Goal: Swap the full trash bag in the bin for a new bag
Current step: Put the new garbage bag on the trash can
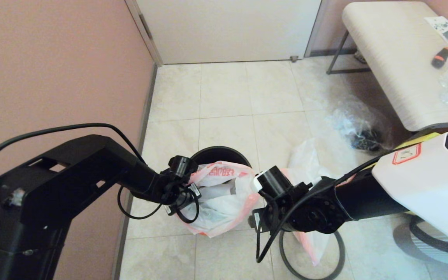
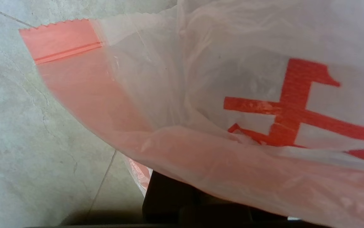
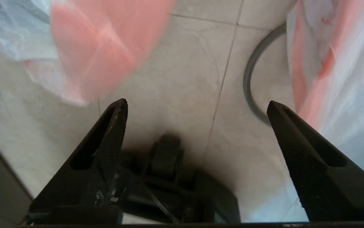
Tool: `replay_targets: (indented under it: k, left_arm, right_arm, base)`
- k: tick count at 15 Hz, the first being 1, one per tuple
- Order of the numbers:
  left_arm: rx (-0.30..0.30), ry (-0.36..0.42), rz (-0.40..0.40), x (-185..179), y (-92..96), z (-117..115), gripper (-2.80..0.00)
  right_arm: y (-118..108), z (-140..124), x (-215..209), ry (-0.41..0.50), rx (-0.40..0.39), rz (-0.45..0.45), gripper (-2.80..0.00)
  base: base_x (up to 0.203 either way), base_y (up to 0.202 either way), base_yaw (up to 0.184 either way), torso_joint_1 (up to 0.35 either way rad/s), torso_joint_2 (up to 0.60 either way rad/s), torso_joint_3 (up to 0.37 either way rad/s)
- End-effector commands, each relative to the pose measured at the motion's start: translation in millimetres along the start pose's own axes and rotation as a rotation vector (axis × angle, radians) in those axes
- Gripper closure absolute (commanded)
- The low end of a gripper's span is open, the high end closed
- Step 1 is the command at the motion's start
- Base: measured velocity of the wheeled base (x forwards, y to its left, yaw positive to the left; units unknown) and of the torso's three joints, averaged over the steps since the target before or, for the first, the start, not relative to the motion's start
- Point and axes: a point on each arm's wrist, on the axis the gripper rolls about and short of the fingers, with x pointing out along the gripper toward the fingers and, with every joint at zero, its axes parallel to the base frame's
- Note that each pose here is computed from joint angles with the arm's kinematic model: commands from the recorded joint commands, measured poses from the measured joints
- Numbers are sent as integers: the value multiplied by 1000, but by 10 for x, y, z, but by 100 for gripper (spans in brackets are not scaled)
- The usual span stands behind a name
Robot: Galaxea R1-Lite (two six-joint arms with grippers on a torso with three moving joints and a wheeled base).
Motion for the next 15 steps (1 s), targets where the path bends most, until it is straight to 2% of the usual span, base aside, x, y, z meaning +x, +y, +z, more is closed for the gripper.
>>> replay_targets:
  k: [1, 5, 7, 12, 15]
  left_arm:
    - [-4, 1, 0, 9, -1, -9, 0]
    - [-4, -1, 1, 9, -1, -8, 0]
    - [-2, 0, 0, 7, -9, -16, 0]
    - [2, 3, 0, 5, -14, -31, 0]
    - [3, 3, -2, 2, -22, -36, 0]
  right_arm:
    - [-9, -23, 192, 19, -20, -20, -280]
    - [-99, 169, 499, -29, -17, -90, -280]
    - [-103, 315, 553, -67, -22, -92, -280]
    - [37, 738, 474, -168, -23, -76, -280]
    - [169, 780, 388, -186, -36, -54, -280]
  base:
    - [0, 0, 0, 0, 0, 0]
    - [0, 0, 0, 0, 0, 0]
    - [0, 0, 0, 0, 0, 0]
    - [0, 0, 0, 0, 0, 0]
    - [0, 0, 0, 0, 0, 0]
